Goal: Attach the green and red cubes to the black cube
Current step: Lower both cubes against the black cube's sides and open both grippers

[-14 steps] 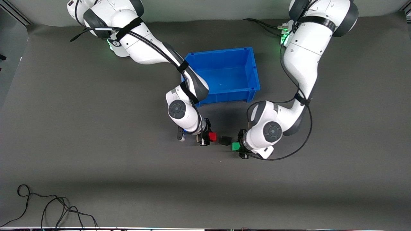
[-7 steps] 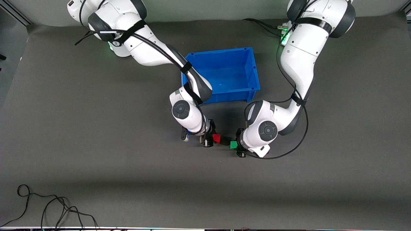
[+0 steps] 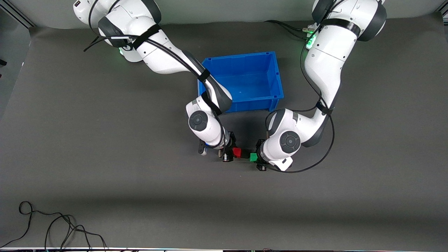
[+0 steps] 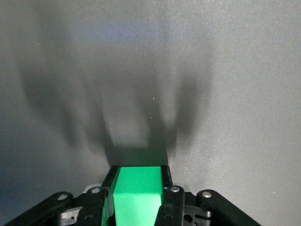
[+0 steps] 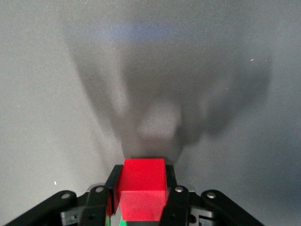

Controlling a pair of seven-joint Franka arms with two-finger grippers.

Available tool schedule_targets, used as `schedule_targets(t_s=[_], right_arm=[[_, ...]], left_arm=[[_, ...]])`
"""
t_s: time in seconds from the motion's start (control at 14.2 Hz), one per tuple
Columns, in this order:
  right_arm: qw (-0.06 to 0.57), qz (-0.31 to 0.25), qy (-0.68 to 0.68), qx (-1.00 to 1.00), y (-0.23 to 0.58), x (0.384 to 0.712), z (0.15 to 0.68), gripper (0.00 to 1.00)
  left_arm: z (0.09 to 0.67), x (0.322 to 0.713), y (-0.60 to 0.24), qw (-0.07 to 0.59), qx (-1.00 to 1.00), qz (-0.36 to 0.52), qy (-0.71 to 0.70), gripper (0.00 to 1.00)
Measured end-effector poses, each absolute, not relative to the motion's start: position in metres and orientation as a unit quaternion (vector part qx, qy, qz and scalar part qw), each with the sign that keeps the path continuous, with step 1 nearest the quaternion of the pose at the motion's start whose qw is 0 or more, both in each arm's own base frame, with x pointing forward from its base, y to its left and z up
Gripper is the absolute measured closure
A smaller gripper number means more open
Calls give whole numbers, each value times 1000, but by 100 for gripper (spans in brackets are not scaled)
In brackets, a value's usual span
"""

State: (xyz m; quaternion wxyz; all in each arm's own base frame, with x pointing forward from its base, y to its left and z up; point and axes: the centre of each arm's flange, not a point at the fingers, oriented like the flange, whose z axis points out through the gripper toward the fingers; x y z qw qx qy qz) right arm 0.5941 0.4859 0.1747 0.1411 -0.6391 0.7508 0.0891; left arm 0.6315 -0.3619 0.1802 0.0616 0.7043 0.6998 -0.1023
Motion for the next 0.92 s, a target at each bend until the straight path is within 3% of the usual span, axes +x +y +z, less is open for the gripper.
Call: schedule_targets(t_s=[0.28,0.35,0.64,0.71,0.78,0.92], right_arm=[[144,88,751,-638,486,595,175,60],[145,88,751,-638,486,596,175,60],[149,86,751,-638,486,598,178,60],[151,85,751,-637,485,599,179,54],[152,84,752,-636,484,601,180,46],[153,82,753,-635,482,603,181,26]], left_arm=[[180,629,-366,61,708,-101,697,63],[180,629,-366,59,710,-98,695,59],[179,629,-364,53,723,-89,683,14],[179,629,-362,46,726,-91,680,4],[181,630,-358,38,726,-92,680,0],[199,644,-334,29,728,-83,680,0]])
